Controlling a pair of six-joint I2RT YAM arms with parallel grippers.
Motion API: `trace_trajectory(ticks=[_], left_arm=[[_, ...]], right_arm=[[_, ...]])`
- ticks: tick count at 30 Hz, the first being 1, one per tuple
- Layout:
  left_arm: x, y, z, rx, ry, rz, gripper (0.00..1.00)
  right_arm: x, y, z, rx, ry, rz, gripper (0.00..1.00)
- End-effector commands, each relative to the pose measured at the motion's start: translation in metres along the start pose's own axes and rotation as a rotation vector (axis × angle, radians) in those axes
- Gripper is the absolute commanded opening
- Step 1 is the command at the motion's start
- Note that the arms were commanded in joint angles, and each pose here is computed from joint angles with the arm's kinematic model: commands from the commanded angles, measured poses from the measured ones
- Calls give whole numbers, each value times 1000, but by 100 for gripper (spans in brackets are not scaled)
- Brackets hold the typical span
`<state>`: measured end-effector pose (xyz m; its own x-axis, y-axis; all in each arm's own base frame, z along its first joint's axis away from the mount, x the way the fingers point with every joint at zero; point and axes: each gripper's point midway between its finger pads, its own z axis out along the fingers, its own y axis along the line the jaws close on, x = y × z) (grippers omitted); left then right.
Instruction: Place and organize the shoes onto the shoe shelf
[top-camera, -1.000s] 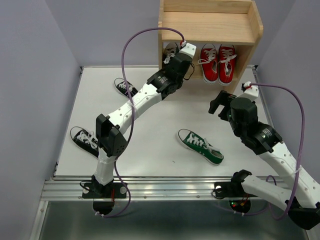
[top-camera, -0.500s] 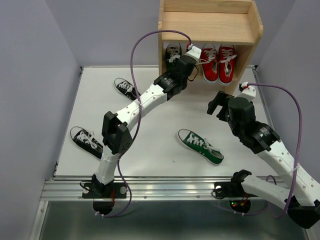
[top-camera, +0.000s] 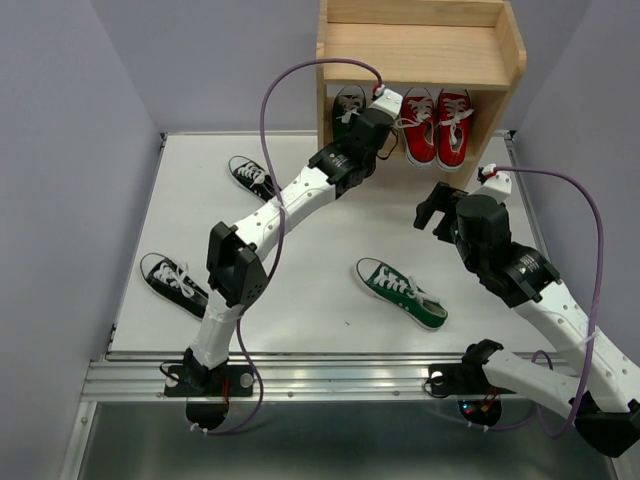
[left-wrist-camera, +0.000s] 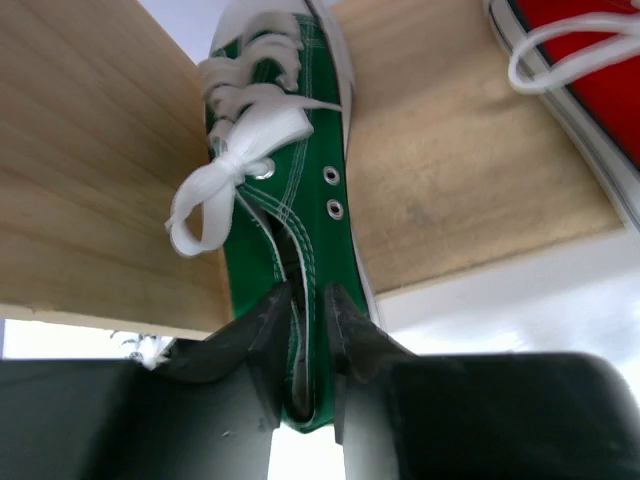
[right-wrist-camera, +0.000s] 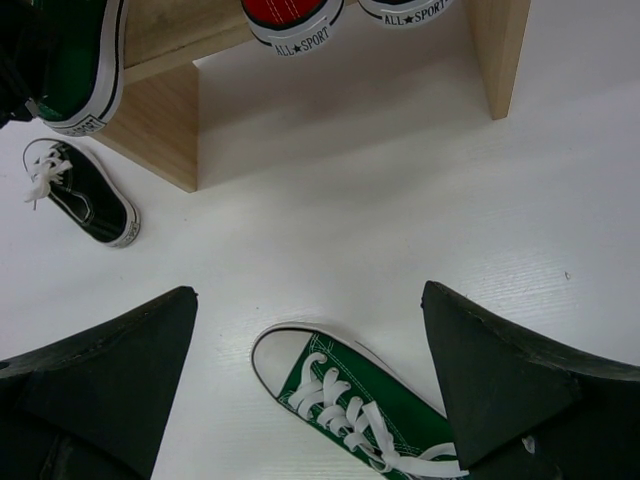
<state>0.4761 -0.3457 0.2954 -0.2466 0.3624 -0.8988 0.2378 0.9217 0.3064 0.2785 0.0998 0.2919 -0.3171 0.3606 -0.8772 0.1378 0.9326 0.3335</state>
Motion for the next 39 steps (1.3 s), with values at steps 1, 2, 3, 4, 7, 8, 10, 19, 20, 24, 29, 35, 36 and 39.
trace_trajectory(ticks=[1, 2, 3, 4, 7, 8, 10, 19, 20, 24, 29, 35, 36, 39], left_arm=[[-47, 29, -16, -47, -101, -92, 38], [-46, 28, -18, -42, -101, -95, 45], [-47, 28, -20, -39, -104, -100, 50], [-53, 30, -28, -28, -118, -109, 52], [-62, 30, -42, -21, -136, -118, 65], [-64, 28, -47, -19, -139, -115, 69], [-69, 24, -61, -18, -150, -116, 70], [-63, 8, -124, 94, -186, -192, 71], [-59, 9, -134, 106, -185, -215, 72], [-49, 22, -157, 86, -164, -253, 72], [-18, 14, -181, 210, -135, -270, 74], [48, 23, -201, 251, -52, -287, 75], [51, 28, -203, 239, -49, -296, 75], [59, 45, -209, 197, -48, -327, 76]], right_arm=[[-11, 8, -3, -42, -47, 38, 100], [-11, 8, -3, -51, -48, 29, 100], [-10, 9, -3, -56, -47, 30, 100], [-8, 13, -4, -79, -34, 8, 100], [5, 25, 2, -133, 35, -79, 100], [14, 26, 6, -131, 74, -123, 100], [25, 29, 9, -143, 129, -160, 100], [88, 11, 0, -120, 443, -320, 100], [99, 2, -1, -77, 487, -320, 100], [133, -13, 0, -7, 620, -330, 100], [159, -33, 5, 71, 687, -365, 100], [202, -27, 0, -33, 873, -420, 100], [203, -25, -2, -47, 884, -413, 100], [223, -26, -2, -66, 946, -407, 100]])
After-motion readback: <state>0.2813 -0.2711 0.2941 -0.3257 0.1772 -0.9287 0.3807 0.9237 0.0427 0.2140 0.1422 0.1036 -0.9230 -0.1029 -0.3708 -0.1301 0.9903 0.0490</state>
